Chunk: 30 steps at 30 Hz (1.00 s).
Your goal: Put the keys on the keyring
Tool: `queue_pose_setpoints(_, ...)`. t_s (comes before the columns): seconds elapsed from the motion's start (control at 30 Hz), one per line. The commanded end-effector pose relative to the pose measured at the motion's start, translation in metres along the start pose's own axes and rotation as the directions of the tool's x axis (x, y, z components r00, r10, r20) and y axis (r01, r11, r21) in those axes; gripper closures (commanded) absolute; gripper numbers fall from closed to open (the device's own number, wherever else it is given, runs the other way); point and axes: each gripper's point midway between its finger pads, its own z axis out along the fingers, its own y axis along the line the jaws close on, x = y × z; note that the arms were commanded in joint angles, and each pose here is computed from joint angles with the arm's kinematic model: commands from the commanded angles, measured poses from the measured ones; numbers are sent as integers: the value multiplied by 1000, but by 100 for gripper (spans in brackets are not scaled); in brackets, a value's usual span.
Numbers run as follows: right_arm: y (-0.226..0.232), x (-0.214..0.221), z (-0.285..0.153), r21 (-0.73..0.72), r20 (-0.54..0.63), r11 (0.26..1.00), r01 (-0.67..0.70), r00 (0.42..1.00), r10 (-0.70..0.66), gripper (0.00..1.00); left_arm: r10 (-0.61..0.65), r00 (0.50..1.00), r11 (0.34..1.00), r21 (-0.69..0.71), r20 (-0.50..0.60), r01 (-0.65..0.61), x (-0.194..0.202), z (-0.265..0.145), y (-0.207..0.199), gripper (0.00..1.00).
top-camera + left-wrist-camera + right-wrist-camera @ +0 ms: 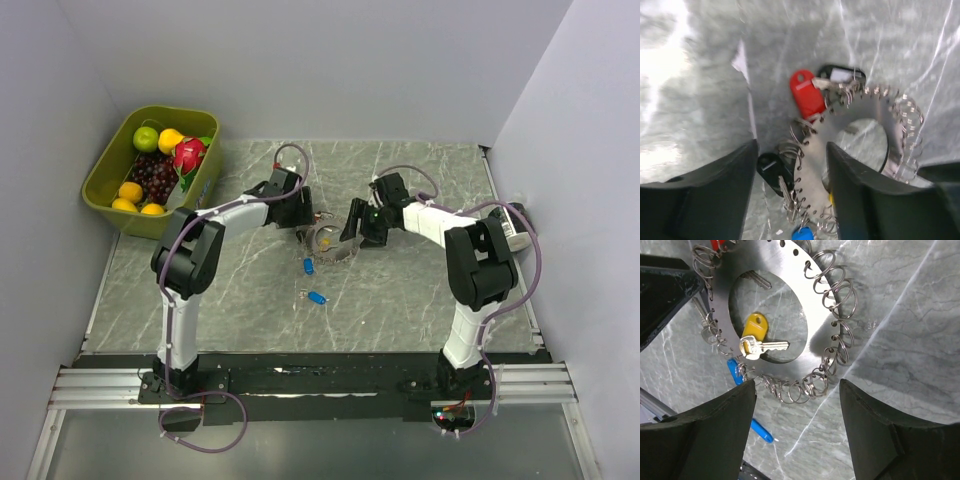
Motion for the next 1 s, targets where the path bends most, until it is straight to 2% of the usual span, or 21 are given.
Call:
queue_pose_setpoints(0.0,1,-4,10,-29,-5,1000,-4,1000,4,26,7,998,995,97,-63,-1,20,1,-15,42)
queue_pose_setpoints(0.2,3,-5,16,-41,-20,999,2,1000,-3,26,-16,993,983,182,-121,38,52,-12,-22,54)
queue_pose_setpoints(0.37,11,-8,15,-57,-23,998,12,1000,-14,26,-30,989,980,189,-146,58,75,-27,-24,64)
queue_pose_setpoints(0.47,12,-10,12,-47,-9,998,33,999,-34,26,-22,992,987,156,-123,42,83,-37,-25,68)
queue_pose_setpoints(0.6,16,-9,5,-52,-2,998,44,999,-44,25,-6,996,995,97,-86,14,85,-56,-21,67)
queue_pose_setpoints(0.73,11,-11,-4,-15,24,998,59,998,-59,24,3,1000,1000,-24,-6,-4,75,-68,3,51)
queue_pose_setpoints(0.77,13,-12,-9,-13,37,998,69,997,-69,23,5,1000,999,-36,10,-5,72,-70,5,42)
queue_pose_setpoints(0.9,12,-12,-22,7,69,996,90,993,-91,22,10,996,1000,-11,93,-9,56,-89,0,17)
queue_pose_setpoints(0.93,9,-13,-25,25,81,995,93,992,-95,22,7,995,1000,-14,102,-5,56,-90,2,6)
queue_pose_setpoints(0.97,9,-12,-30,33,89,994,104,990,-107,21,2,993,1000,-1,118,-2,53,-93,0,2)
